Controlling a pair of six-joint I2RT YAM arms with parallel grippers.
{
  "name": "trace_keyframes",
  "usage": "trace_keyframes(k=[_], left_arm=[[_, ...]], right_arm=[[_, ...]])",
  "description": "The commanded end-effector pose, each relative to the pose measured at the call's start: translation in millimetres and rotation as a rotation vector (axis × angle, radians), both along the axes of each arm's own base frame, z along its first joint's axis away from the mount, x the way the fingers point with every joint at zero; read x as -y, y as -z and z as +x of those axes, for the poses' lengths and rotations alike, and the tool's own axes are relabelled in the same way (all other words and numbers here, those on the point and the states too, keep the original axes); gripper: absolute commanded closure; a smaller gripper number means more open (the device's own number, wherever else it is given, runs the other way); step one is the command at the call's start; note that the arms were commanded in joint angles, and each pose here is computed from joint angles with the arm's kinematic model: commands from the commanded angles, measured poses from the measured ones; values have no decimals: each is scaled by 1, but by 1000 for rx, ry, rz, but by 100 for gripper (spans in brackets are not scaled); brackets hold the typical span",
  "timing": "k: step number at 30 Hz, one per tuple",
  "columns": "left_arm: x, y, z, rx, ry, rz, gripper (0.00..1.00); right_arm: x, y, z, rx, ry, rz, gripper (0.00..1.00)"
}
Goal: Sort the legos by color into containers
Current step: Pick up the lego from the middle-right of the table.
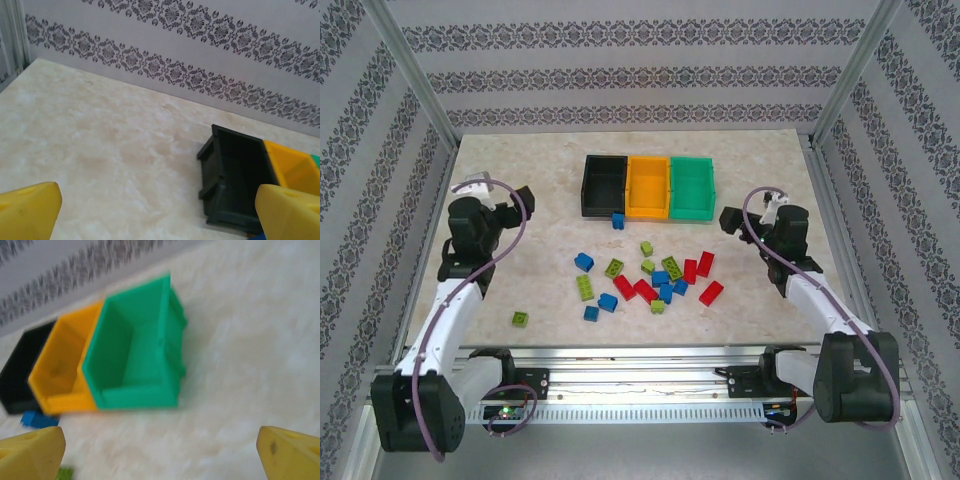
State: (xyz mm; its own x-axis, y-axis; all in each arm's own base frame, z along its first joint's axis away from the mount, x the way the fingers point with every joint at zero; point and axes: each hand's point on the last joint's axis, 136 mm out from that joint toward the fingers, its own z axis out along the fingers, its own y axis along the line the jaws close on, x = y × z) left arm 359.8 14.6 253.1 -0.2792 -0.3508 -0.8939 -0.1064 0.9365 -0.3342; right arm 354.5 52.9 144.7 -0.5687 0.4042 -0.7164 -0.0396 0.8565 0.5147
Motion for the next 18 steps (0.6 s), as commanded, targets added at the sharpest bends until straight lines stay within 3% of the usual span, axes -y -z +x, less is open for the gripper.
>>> trace_keyframes(k=[1,8,12,18], left_arm=[[19,27,-29,-235,63,-171,1],[29,45,-52,-431,143,-123,1],[19,80,-66,-529,62,-128,1],[26,110,-77,-605,67,-199,1]], right_arm=[[-26,37,-38,-279,-60,164,2],[-27,69,-82,-496,-22,-30,2],[-37,68,-85,-520,-32,-143,8],[-42,78,-75,-566,-17,-261,17]])
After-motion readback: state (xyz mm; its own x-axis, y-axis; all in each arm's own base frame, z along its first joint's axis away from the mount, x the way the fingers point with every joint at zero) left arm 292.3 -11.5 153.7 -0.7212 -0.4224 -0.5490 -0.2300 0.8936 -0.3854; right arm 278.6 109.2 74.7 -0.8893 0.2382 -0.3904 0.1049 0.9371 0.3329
